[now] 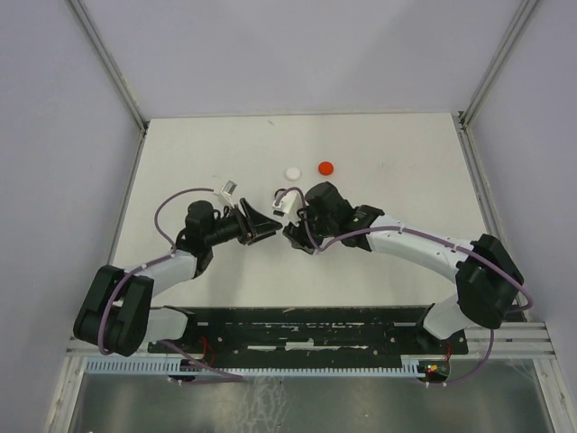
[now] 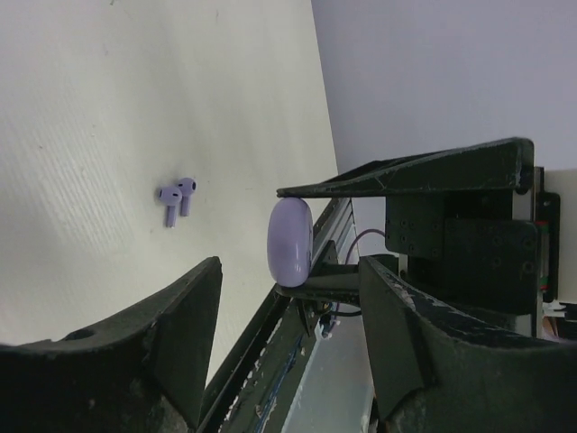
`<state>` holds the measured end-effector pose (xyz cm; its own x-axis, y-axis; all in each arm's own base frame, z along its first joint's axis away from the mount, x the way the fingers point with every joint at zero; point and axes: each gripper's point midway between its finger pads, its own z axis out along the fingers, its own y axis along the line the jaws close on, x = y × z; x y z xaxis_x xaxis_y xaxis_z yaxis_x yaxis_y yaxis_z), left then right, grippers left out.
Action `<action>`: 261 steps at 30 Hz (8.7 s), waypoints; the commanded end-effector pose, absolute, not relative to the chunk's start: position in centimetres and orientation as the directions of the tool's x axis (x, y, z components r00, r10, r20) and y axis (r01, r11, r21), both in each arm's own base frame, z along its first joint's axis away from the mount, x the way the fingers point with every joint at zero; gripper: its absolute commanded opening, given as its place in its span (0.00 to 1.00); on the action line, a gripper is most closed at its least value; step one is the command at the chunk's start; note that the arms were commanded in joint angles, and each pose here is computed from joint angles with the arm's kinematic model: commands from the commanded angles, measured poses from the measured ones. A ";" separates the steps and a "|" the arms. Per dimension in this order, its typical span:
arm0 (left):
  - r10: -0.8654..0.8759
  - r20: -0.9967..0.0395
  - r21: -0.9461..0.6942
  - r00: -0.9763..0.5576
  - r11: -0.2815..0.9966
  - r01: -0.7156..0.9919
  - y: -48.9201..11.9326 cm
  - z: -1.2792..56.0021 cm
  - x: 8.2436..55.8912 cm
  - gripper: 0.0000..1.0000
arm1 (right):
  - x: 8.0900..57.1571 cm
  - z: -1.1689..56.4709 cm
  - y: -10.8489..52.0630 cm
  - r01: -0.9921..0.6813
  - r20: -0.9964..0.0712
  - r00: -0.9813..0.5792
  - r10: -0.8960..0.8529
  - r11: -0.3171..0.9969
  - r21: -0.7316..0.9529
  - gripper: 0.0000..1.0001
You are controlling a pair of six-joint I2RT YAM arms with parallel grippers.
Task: Insert the wireless bluetooth earbuds into the charging case
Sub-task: Pick up the charging case at the center of the board, then open the charging case, then pick up the earbud from the center of the board, then place the earbud in the charging case.
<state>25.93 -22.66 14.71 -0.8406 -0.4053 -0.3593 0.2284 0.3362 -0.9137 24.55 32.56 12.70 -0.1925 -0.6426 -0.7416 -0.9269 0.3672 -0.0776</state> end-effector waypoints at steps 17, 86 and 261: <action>-0.305 -0.429 -0.894 -0.850 0.277 0.352 -26.5 15.4 25.3 0.62 | 25.7 15.3 33.3 -0.941 -0.793 -0.159 -0.588 0.333 -0.058 0.26; -0.355 -0.419 -0.907 -0.836 0.201 0.369 -29.0 18.4 27.6 0.03 | 29.5 16.0 26.4 -0.597 -0.814 -0.458 -0.357 0.802 -0.015 1.00; -0.611 0.132 -0.987 -0.780 -0.153 -0.047 -25.4 18.7 32.5 0.03 | 31.3 25.6 30.3 -0.532 -0.789 0.582 -0.196 0.643 -0.551 0.02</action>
